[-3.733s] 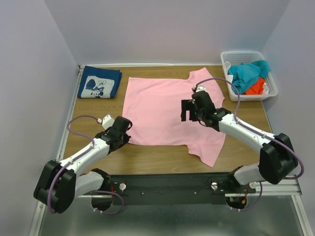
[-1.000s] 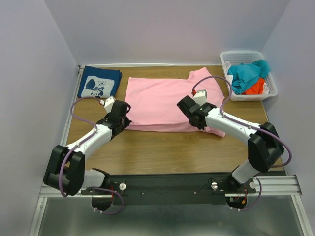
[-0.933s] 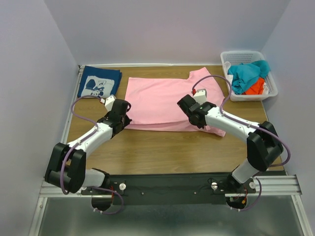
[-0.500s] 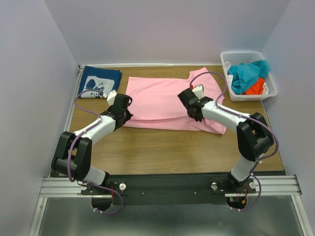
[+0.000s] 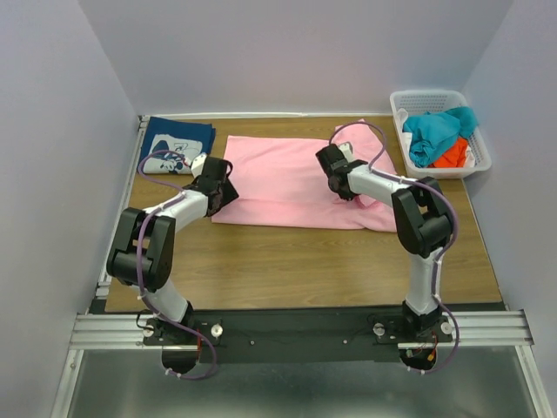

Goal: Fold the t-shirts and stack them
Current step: Fold the tshirt

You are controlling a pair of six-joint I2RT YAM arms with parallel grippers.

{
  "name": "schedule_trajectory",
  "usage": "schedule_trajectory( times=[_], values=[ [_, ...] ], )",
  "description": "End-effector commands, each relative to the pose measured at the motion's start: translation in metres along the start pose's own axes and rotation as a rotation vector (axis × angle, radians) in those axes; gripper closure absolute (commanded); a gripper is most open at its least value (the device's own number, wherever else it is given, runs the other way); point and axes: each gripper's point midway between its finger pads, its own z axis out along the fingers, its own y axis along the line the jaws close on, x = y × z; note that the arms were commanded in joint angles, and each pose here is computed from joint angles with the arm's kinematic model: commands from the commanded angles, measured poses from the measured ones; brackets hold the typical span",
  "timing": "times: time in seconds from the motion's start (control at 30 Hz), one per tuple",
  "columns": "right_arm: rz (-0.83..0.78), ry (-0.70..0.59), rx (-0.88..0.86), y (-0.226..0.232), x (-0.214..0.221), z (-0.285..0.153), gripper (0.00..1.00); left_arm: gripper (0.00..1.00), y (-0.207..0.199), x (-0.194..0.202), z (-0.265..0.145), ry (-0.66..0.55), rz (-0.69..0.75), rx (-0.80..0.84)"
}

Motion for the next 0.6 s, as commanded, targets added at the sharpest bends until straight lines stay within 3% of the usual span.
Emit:
schedule_trajectory(
  times=[0.0, 0.03, 0.1, 0.13, 0.2, 0.33, 0.57],
  values=[
    [0.019, -0.056, -0.007, -0.002, -0.036, 0.019, 0.45, 0.13, -0.017, -0.028, -0.004, -0.057, 0.002, 0.051],
    [0.031, -0.066, 0.0, -0.005, -0.042, 0.018, 0.41, 0.04, -0.019, -0.031, -0.006, -0.064, 0.0, 0.059],
    [0.075, -0.099, 0.043, -0.017, -0.055, 0.012, 0.26, 0.02, -0.025, -0.042, -0.013, -0.094, 0.008, 0.074],
    [0.095, -0.116, 0.051, -0.022, -0.061, 0.007, 0.0, 0.02, -0.029, -0.051, -0.016, -0.113, 0.004, 0.075],
    [0.155, -0.157, 0.063, -0.036, -0.072, -0.009, 0.0, 0.02, -0.034, -0.059, -0.026, -0.126, -0.003, 0.09],
    [0.258, -0.163, -0.003, -0.043, -0.053, -0.03, 0.0, 0.02, -0.045, -0.056, -0.041, -0.125, -0.002, 0.169],
    [0.326, -0.074, -0.458, 0.032, -0.003, -0.054, 0.0, 0.02, -0.059, -0.015, -0.041, -0.049, 0.058, 0.281]
  ],
)
